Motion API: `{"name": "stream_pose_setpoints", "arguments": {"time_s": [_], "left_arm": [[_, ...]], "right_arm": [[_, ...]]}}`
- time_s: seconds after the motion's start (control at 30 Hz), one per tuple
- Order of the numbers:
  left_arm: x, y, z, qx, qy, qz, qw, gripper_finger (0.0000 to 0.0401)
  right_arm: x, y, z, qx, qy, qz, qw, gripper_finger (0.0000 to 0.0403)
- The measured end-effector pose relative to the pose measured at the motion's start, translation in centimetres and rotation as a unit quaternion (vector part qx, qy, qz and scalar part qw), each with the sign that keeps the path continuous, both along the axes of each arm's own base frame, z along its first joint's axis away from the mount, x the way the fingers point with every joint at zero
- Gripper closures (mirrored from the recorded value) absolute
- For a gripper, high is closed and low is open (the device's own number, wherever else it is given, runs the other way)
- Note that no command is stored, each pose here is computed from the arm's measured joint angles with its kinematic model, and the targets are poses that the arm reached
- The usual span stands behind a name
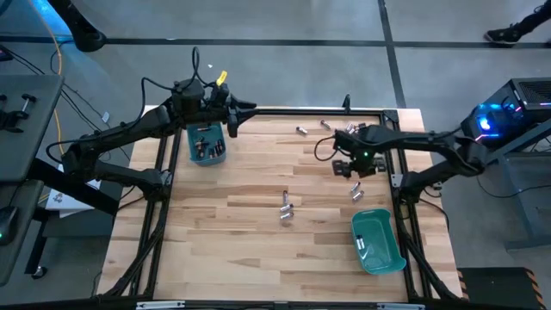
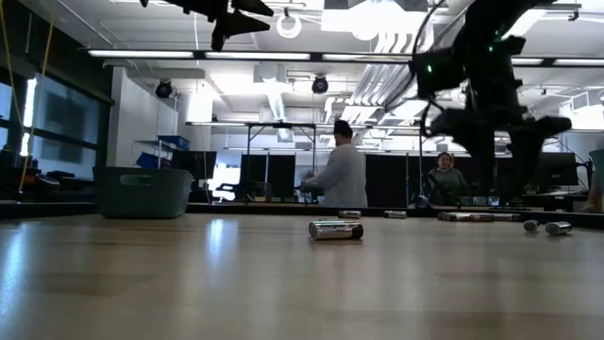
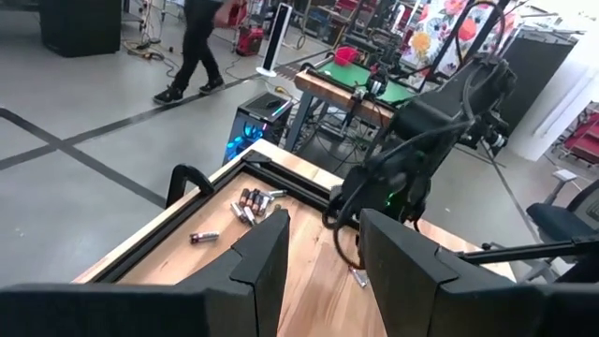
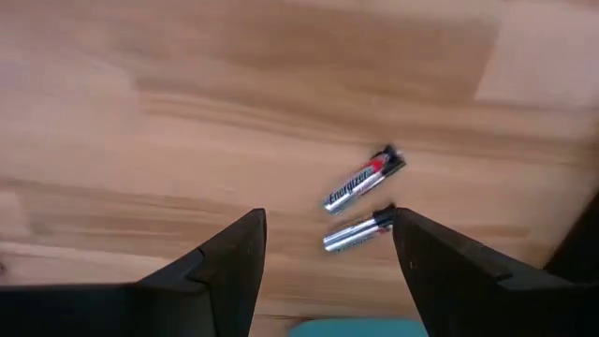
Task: Sort batteries
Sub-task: Put the silver battery into the green bin
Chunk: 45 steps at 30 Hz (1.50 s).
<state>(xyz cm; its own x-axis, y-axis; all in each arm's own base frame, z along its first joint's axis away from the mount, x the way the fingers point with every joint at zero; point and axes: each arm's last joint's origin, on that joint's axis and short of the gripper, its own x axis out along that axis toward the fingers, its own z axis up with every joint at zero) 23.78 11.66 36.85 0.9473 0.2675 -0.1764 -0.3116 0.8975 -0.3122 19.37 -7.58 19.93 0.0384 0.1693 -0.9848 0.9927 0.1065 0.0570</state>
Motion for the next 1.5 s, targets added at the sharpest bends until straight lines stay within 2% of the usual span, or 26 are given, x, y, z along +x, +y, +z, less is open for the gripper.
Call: {"name": "stream_pose_setpoints", "arguments": {"time_s": [0.13,0.23,0.4,0.6,0.7,0.93,1.0,1.1,1.2,1.37,1.5], "left_arm": [[0.0,0.0,0.0,0.000,0.001,0.000,1.000,0.0272],[0.0,0.0,0.0,0.000,0.001,0.000,1.000,0.0272],[0.0,0.0,0.0,0.010,0.004,-0.002,1.000,0.0272],[0.0,0.0,0.0,0.012,0.005,-0.003,1.000,0.0272],[0.0,0.0,0.0,0.012,0.005,-0.003,1.000,0.0272],[0.0,0.0,0.0,0.013,0.005,-0.003,1.000,0.0272],[0.0,0.0,0.0,0.013,0.005,-0.003,1.000,0.0272],[0.0,0.0,0.0,0.012,0.005,-0.002,1.000,0.0272],[0.0,0.0,0.0,0.012,0.004,-0.002,1.000,0.0272],[0.0,0.0,0.0,-0.001,0.001,0.000,1.000,0.0272],[0.0,0.0,0.0,-0.008,-0.001,0.001,1.000,0.0272]], "right_arm": [[-1.2,0.6,-2.9,0.028,0.017,-0.042,0.999,0.0176],[-1.9,0.9,-4.3,0.030,0.018,-0.084,0.996,0.0176],[-1.5,1.0,-5.6,0.025,-0.031,-0.116,0.992,0.0176],[-1.9,1.1,-6.6,0.010,-0.032,-0.145,0.989,0.0190],[-2.1,1.1,-7.0,0.000,-0.033,-0.135,0.990,0.0227],[-2.0,1.0,-7.0,-0.022,-0.042,-0.103,0.994,0.0361],[-1.6,0.8,-6.8,-0.034,-0.064,-0.091,0.993,0.0384],[-0.3,0.4,-5.7,-0.078,-0.094,-0.054,0.991,0.0379],[1.4,0.4,-2.6,-0.112,-0.144,-0.022,0.983,0.0375],[2.6,2.2,3.2,-0.131,-0.199,0.053,0.970,0.0387],[2.2,4.8,8.1,-0.121,-0.230,0.131,0.957,0.0387]]}}
